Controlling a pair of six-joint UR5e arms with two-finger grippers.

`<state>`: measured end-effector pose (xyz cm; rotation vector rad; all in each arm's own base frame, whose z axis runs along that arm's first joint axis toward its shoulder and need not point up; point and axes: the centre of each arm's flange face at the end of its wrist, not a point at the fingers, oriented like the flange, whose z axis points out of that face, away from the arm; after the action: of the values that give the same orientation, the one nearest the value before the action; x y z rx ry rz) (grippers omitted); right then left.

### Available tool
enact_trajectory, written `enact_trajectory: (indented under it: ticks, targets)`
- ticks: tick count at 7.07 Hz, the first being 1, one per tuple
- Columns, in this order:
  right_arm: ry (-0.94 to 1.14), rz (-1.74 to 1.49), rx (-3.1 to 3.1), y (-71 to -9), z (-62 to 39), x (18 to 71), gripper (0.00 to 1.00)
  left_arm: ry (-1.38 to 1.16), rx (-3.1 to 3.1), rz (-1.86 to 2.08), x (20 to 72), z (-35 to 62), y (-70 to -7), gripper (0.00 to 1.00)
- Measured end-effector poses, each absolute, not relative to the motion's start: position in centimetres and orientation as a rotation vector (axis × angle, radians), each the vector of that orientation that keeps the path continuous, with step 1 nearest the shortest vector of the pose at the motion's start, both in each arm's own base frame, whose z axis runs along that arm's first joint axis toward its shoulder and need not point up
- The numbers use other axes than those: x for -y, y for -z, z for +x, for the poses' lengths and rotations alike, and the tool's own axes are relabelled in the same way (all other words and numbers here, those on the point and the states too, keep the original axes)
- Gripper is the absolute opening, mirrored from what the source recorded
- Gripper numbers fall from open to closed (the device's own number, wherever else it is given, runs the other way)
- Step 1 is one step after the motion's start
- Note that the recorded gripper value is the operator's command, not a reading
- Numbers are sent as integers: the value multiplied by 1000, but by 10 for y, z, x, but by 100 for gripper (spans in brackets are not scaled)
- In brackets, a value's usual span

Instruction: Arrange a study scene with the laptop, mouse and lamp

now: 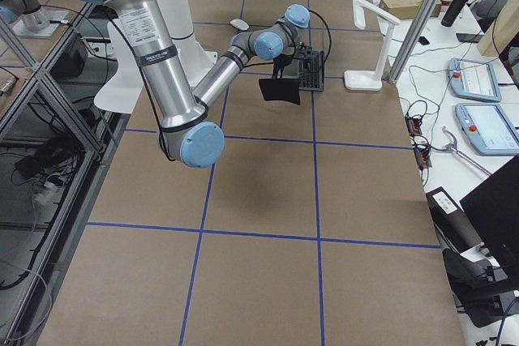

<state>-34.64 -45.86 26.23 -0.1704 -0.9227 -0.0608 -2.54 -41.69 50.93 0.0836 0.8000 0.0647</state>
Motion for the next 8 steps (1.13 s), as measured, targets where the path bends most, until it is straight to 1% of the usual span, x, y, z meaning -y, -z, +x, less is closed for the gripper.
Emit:
enact_trajectory:
  ticks: [4,6,8]
  targets:
    - [44,-160,914,-265,-339,465,100,-57,-800,71,417,-26,-510,99]
    - [21,-168,898,-283,-326,473,100,-32,-800,48,424,-25,-503,99]
    - [11,-177,874,-307,-314,481,100,50,-805,34,440,-23,-480,99]
